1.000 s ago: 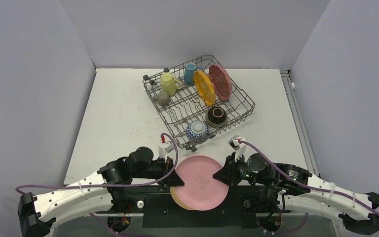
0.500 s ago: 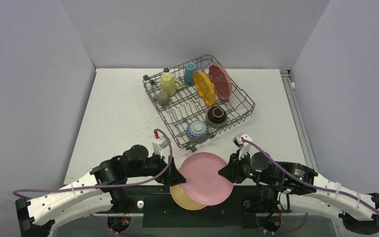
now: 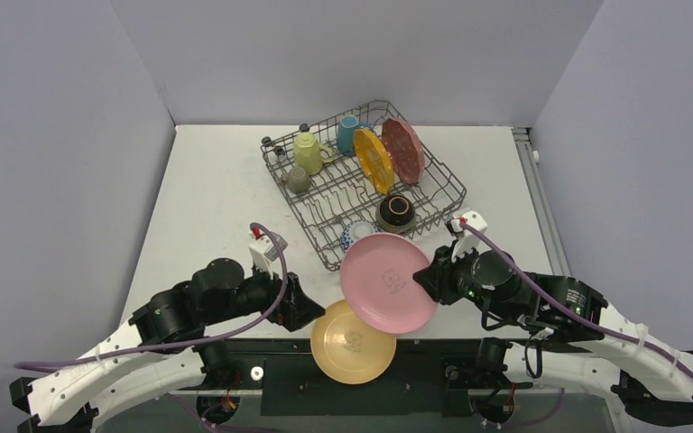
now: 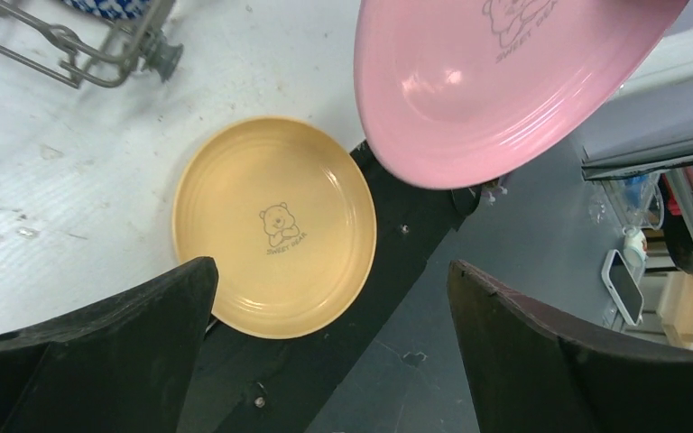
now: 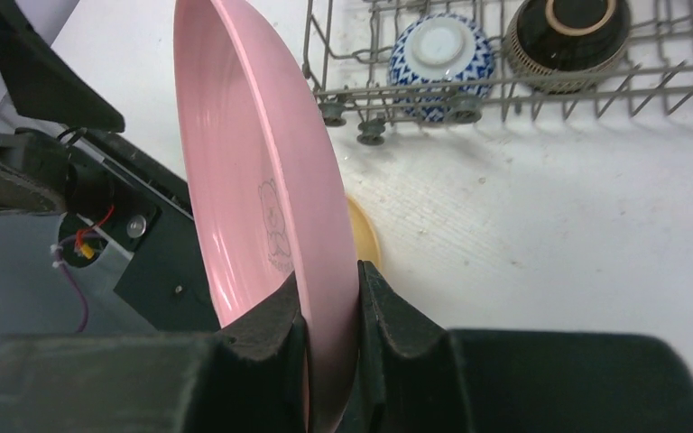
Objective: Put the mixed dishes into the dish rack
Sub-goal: Insert the plate into the dish rack.
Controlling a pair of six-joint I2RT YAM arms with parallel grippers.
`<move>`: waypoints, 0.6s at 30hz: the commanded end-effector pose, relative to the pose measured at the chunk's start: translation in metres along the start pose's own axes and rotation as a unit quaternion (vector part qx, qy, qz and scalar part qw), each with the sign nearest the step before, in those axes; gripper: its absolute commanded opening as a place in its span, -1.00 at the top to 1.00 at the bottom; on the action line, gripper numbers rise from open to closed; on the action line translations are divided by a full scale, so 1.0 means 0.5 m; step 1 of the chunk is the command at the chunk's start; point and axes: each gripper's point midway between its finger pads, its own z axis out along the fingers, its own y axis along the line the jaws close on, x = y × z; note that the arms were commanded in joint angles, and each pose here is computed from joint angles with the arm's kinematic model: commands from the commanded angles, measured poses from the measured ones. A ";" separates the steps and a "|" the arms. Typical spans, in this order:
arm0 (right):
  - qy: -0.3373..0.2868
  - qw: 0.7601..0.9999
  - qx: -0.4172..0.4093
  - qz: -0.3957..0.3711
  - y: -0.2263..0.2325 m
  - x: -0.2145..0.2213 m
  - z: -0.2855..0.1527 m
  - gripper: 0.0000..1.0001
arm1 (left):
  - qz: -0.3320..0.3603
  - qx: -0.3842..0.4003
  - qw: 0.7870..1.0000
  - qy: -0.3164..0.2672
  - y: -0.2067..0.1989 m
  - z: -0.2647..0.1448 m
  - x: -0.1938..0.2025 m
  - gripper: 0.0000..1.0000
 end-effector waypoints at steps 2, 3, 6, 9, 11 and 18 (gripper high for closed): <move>-0.060 0.996 0.053 -0.026 -0.012 -0.116 -0.021 1.00 | 0.046 -0.037 0.996 -0.064 0.010 -0.061 -0.068 -0.93; -0.056 0.996 0.067 -0.033 -0.015 -0.122 -0.013 1.00 | 0.050 -0.045 0.995 -0.069 0.015 -0.066 -0.072 -0.93; -0.065 0.993 0.083 -0.045 -0.008 -0.169 -0.011 1.00 | 0.058 -0.042 0.994 -0.088 0.011 -0.088 -0.085 -0.93; -0.084 0.990 0.101 -0.051 -0.008 -0.218 -0.018 1.00 | 0.066 -0.045 0.992 -0.101 0.014 -0.101 -0.092 -0.93; -0.092 0.987 0.120 -0.057 -0.012 -0.245 -0.017 1.00 | 0.070 -0.049 0.991 -0.107 0.020 -0.106 -0.093 -0.93; -0.122 0.975 0.176 -0.065 -0.016 -0.332 0.006 1.00 | 0.080 -0.067 0.986 -0.132 0.043 -0.119 -0.098 -0.93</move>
